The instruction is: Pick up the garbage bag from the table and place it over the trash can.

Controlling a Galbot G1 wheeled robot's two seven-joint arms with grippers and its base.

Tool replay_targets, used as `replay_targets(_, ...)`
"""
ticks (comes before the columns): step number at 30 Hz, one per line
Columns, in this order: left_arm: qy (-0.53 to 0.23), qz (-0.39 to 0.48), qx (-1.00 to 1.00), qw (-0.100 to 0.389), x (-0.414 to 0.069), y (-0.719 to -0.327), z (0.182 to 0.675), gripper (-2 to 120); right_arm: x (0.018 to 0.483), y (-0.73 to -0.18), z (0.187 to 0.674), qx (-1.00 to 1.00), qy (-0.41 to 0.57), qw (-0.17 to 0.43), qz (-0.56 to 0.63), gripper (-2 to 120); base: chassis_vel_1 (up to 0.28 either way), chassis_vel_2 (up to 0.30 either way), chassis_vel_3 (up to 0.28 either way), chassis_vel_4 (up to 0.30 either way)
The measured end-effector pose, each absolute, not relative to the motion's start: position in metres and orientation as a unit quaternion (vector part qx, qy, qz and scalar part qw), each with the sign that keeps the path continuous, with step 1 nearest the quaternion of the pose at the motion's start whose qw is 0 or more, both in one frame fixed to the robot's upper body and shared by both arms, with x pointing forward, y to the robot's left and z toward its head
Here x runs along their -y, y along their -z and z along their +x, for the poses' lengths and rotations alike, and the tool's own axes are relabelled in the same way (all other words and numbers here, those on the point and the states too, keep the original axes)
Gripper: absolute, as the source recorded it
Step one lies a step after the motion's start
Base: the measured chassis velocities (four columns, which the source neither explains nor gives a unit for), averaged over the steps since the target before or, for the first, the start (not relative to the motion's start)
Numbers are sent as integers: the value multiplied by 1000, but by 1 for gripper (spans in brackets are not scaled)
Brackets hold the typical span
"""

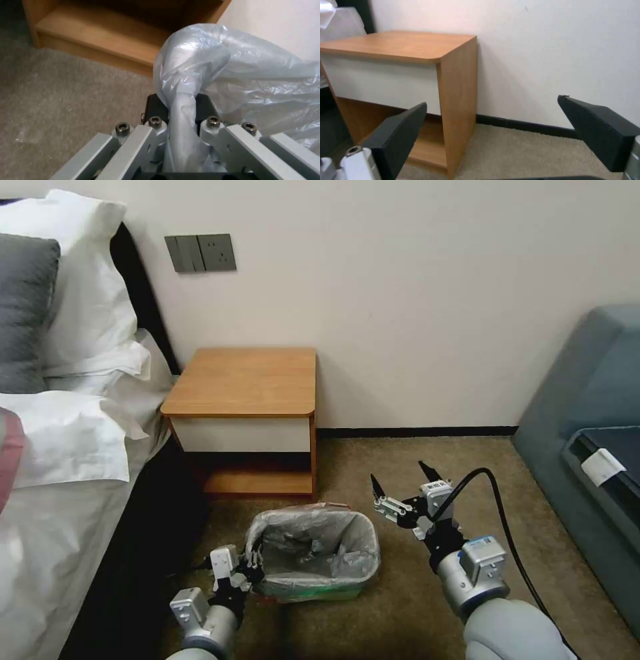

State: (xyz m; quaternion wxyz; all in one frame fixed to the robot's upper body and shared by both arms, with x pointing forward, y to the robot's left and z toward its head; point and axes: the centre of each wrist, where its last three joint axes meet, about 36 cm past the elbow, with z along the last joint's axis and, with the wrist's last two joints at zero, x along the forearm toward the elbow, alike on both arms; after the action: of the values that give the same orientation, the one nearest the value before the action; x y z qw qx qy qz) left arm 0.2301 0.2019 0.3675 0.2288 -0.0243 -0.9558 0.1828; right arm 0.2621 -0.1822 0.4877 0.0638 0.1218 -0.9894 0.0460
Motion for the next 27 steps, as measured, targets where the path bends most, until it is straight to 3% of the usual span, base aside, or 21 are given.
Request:
replay_targets(7,-165,-20,957,239,-198,-355,230,10,183,-488,265,989,-47,63,125,100,0,0,0,0)
replay_targets(27,-118,-1,968,219,-193,-349,225,83,179,-487,263,988,-35,70,134,100,0,0,0,0)
